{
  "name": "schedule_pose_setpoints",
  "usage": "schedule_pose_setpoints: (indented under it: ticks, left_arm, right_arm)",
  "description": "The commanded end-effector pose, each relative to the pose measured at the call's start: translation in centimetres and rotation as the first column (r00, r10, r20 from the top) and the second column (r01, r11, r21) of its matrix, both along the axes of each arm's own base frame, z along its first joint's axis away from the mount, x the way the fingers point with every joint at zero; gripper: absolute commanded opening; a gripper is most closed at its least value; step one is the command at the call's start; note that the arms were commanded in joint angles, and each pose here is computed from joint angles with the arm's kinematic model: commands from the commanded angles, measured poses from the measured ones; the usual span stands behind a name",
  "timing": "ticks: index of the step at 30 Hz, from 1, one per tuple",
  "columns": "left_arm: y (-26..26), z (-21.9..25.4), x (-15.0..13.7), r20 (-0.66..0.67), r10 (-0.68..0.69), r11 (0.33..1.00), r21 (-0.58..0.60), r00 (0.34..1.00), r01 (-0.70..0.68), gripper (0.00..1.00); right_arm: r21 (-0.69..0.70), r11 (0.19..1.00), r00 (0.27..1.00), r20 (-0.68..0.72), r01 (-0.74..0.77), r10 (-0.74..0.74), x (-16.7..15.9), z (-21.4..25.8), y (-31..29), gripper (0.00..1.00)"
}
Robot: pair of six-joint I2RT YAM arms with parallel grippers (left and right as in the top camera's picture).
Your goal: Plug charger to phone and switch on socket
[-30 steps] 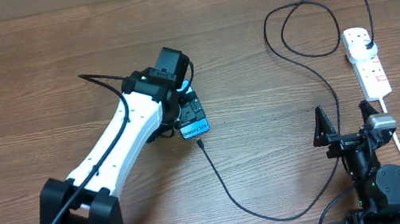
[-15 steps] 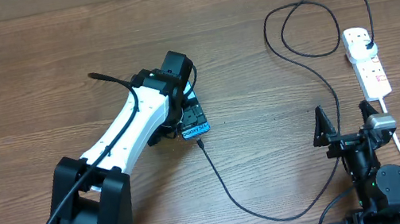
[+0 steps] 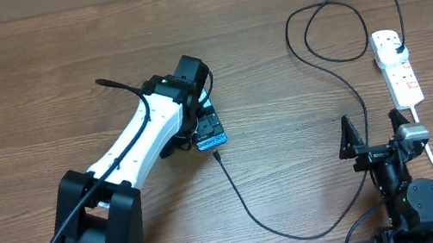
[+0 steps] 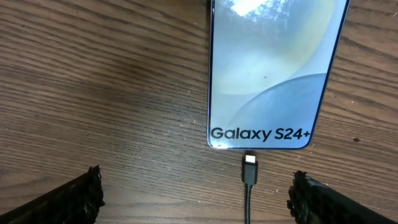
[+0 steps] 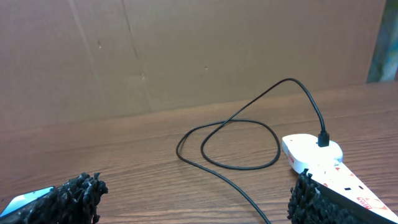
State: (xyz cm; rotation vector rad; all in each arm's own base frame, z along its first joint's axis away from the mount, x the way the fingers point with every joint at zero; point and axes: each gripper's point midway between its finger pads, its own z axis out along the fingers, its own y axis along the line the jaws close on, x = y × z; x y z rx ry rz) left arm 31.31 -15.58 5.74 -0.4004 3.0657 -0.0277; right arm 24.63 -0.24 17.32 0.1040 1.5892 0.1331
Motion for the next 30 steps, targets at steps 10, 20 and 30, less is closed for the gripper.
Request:
schedule_pose_setpoints:
  ticks: [10, 20, 30]
  left_arm:
    - [0.19, -0.32, 0.03, -0.001, 0.010, 1.000, 0.023, 1.000, -0.010, 1.00]
    - [0.19, -0.34, 0.04, -0.001, 0.010, 1.000, 0.023, 1.000, -0.010, 1.00]
    - [0.08, -0.33, -0.03, -0.005, 0.010, 1.000, 0.016, 1.000, -0.010, 1.00]
  right_arm:
    - [0.002, 1.000, 1.000, 0.003, 0.005, -0.005, 0.00, -0.20, -0.11, 1.00]
    - [0.002, 1.000, 1.000, 0.003, 0.005, -0.005, 0.00, -0.20, -0.10, 1.00]
    - [0.002, 1.000, 1.000, 0.003, 0.005, -0.005, 0.00, -0.20, -0.10, 1.00]
